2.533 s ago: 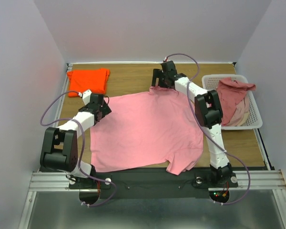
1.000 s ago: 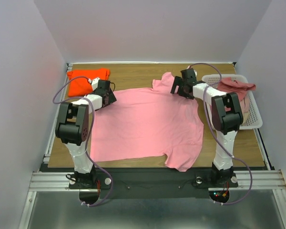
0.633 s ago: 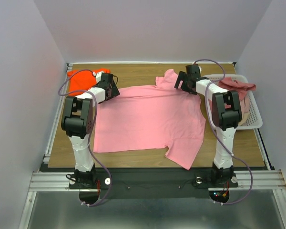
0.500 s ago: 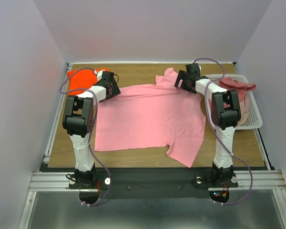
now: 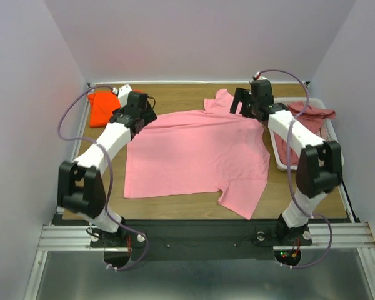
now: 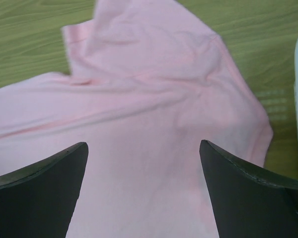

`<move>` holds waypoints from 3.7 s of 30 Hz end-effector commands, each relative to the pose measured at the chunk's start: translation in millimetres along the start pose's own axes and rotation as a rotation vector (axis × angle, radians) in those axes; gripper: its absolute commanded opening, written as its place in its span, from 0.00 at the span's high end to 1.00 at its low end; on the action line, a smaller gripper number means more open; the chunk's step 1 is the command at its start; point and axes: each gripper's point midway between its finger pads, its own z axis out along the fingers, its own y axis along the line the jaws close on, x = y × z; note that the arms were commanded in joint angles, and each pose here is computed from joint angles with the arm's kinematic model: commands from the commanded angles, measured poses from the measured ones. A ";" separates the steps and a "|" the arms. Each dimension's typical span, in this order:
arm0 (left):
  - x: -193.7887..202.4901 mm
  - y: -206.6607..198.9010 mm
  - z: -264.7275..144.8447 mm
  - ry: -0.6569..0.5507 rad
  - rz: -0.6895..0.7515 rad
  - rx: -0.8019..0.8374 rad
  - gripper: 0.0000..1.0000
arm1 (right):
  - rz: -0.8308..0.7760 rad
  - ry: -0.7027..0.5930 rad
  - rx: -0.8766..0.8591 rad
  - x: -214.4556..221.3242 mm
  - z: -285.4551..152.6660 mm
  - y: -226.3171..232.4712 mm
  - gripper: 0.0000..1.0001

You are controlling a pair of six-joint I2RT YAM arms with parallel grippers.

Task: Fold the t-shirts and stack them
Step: Flatten the tshirt out, then fold the tshirt

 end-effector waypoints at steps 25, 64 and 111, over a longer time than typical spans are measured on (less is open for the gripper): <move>173.9 179.5 -122.9 0.272 -0.448 -0.547 0.02 | 0.046 -0.068 -0.015 65.5 -107.3 11.6 0.00; 227.1 158.1 -84.1 0.310 -0.545 -0.525 0.67 | 0.037 -0.088 0.005 68.3 -114.7 2.6 0.00; 220.8 143.5 -88.4 0.311 -0.457 -0.304 1.00 | 0.013 0.522 0.305 360.5 -213.0 -46.4 0.54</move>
